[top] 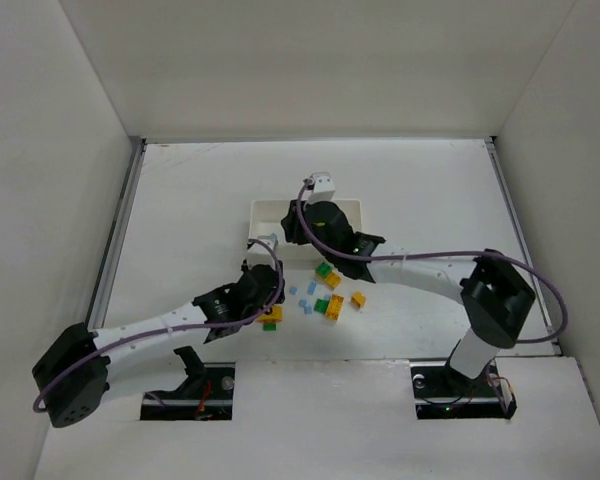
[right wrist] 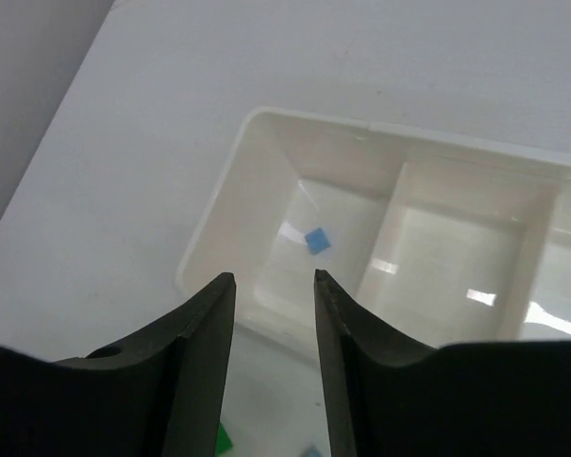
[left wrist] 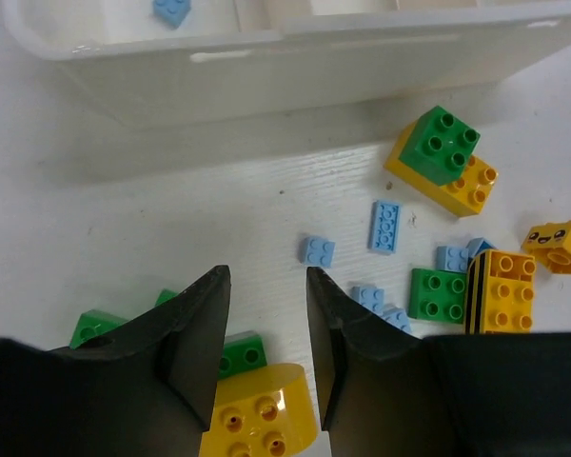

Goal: Sort the legos into containers by color

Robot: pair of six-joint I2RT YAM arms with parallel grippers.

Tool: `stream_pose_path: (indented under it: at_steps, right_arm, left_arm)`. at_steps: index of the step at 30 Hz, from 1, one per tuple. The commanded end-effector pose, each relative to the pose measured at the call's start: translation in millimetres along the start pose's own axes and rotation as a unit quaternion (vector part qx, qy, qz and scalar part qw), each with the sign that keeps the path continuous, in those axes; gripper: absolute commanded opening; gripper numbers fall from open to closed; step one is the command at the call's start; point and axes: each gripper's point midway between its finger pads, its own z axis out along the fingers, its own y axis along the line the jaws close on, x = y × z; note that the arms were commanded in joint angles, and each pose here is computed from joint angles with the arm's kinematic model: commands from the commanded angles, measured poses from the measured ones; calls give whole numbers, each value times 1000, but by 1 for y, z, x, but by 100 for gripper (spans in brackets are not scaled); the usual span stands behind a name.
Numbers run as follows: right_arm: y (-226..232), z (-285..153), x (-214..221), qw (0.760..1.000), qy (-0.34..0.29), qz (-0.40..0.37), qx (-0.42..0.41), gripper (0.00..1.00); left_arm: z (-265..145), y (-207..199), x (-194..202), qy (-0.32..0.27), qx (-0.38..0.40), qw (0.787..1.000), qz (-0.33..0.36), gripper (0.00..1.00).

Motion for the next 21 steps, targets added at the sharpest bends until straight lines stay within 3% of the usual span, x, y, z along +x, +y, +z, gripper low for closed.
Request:
stream_pose_path:
  at_steps: [1,8,21]
  right_arm:
    - [-18,-27,-18,999,-44,26,14,42]
    - [-60,-70,21,997,-28,53,38,43]
    - [-90,-118,52,997,-3,69,47,43]
  left_arm:
    - [4,-32,-32,-37,28,999,11,35]
    - [28,-43,-12,-3,9,997,73,37]
    - [45,-43,13,29,-1,995,95,35]
